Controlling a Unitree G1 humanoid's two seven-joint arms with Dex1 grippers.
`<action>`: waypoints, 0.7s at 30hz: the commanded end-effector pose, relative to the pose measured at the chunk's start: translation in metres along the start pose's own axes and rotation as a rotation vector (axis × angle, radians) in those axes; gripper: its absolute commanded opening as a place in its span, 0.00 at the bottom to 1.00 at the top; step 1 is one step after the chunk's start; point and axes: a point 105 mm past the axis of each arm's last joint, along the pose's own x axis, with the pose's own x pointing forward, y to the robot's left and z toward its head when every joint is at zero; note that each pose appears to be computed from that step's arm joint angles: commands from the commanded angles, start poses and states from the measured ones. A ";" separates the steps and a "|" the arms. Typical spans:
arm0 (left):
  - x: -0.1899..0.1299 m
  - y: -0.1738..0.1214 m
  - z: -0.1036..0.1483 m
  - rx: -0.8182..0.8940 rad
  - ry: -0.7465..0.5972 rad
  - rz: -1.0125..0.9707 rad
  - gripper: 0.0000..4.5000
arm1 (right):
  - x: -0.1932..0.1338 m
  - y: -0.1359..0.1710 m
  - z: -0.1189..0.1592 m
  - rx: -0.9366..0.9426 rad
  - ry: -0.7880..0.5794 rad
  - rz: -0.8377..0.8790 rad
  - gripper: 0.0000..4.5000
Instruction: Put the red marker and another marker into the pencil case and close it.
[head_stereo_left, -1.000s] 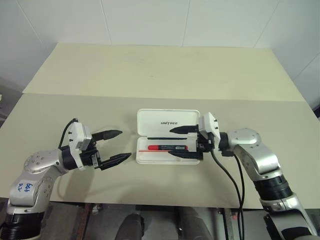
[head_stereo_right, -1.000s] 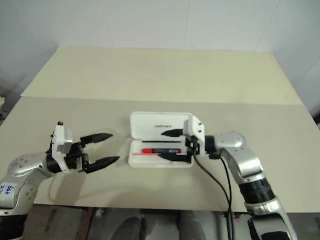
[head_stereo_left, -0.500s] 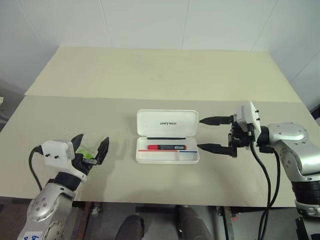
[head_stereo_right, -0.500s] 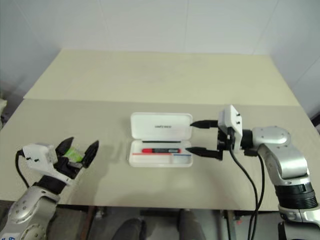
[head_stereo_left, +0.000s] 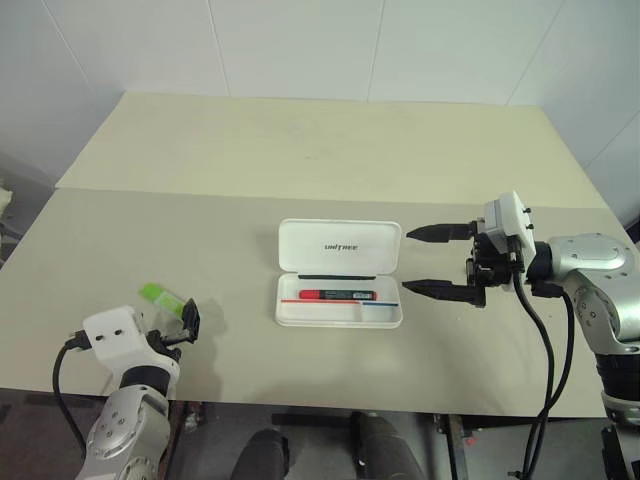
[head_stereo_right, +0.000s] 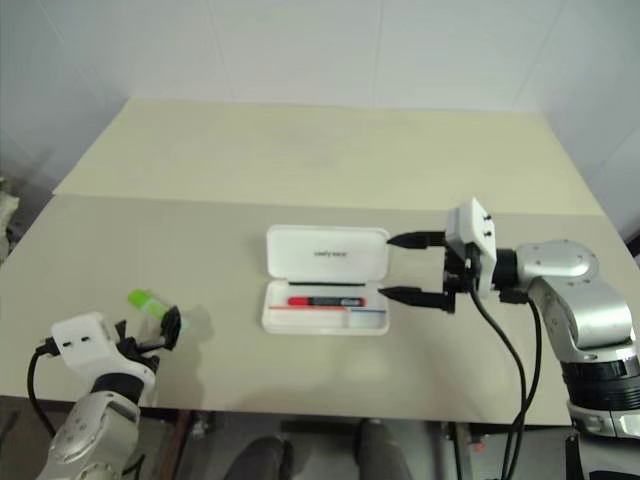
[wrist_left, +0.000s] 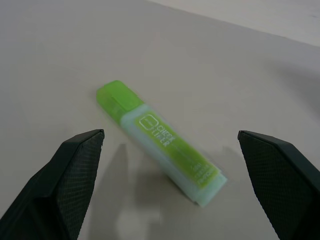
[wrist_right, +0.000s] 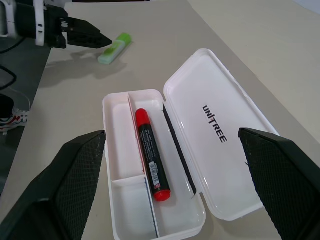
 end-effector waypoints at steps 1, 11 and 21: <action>0.006 0.009 0.001 0.012 0.004 0.043 1.00 | -0.002 0.001 0.020 -0.067 -0.027 -0.003 0.99; 0.016 0.005 -0.018 0.034 0.123 0.035 1.00 | -0.003 0.007 0.026 -0.086 -0.035 -0.007 0.99; 0.017 0.015 -0.024 0.077 0.225 0.088 0.66 | -0.001 0.006 0.028 -0.091 -0.055 -0.021 1.00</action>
